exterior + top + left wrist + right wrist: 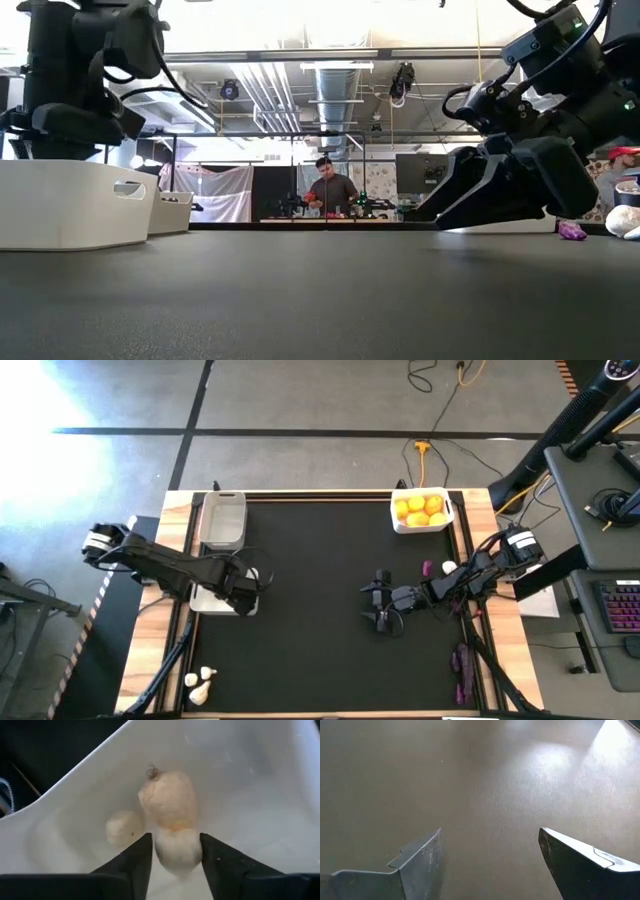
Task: Sort produce into baskets
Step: Put the white garlic into the bottom white bin
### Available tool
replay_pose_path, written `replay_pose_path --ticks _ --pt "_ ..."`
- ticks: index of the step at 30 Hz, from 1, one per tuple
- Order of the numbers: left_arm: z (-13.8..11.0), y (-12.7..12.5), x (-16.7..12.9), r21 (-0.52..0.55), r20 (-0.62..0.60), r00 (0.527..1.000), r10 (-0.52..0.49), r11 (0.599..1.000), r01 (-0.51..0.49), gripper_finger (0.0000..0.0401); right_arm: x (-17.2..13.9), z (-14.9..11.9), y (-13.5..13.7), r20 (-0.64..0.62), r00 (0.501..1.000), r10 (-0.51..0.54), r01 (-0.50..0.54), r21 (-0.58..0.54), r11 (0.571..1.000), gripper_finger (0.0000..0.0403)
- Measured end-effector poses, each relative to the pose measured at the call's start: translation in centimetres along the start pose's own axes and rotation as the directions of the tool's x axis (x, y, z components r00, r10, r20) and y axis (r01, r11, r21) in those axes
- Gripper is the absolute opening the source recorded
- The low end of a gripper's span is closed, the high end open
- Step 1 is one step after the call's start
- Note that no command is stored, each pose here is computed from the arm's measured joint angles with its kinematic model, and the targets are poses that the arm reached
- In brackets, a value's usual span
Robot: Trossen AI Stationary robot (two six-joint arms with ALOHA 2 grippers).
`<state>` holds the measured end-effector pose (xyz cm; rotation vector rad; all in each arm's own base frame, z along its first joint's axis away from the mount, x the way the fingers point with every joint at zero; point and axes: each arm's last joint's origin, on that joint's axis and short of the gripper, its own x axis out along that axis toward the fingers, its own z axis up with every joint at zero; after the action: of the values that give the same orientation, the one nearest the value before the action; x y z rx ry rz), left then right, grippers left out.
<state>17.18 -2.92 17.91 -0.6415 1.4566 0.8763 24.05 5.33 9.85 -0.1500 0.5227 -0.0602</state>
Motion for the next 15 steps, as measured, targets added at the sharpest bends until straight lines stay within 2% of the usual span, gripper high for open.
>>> replay_pose_path --ticks 6,12,15 --pt "0.4 -0.4 -1.8 0.033 0.019 1.000 0.023 0.999 -0.024 0.0186 0.0 0.3 0.0 0.034 0.999 0.000 0.001 -0.019 1.000 0.0325" --pt "1.2 -0.9 -6.5 0.023 0.059 0.998 -0.012 1.000 0.010 0.0176 0.0 0.6 0.0 0.056 0.998 -0.001 0.002 -0.032 0.999 0.0325" --pt "1.0 -1.6 -8.6 -0.008 0.066 0.993 -0.099 0.995 0.100 0.0164 0.1 0.8 0.0 0.061 0.998 0.000 0.002 -0.029 1.000 0.0325"
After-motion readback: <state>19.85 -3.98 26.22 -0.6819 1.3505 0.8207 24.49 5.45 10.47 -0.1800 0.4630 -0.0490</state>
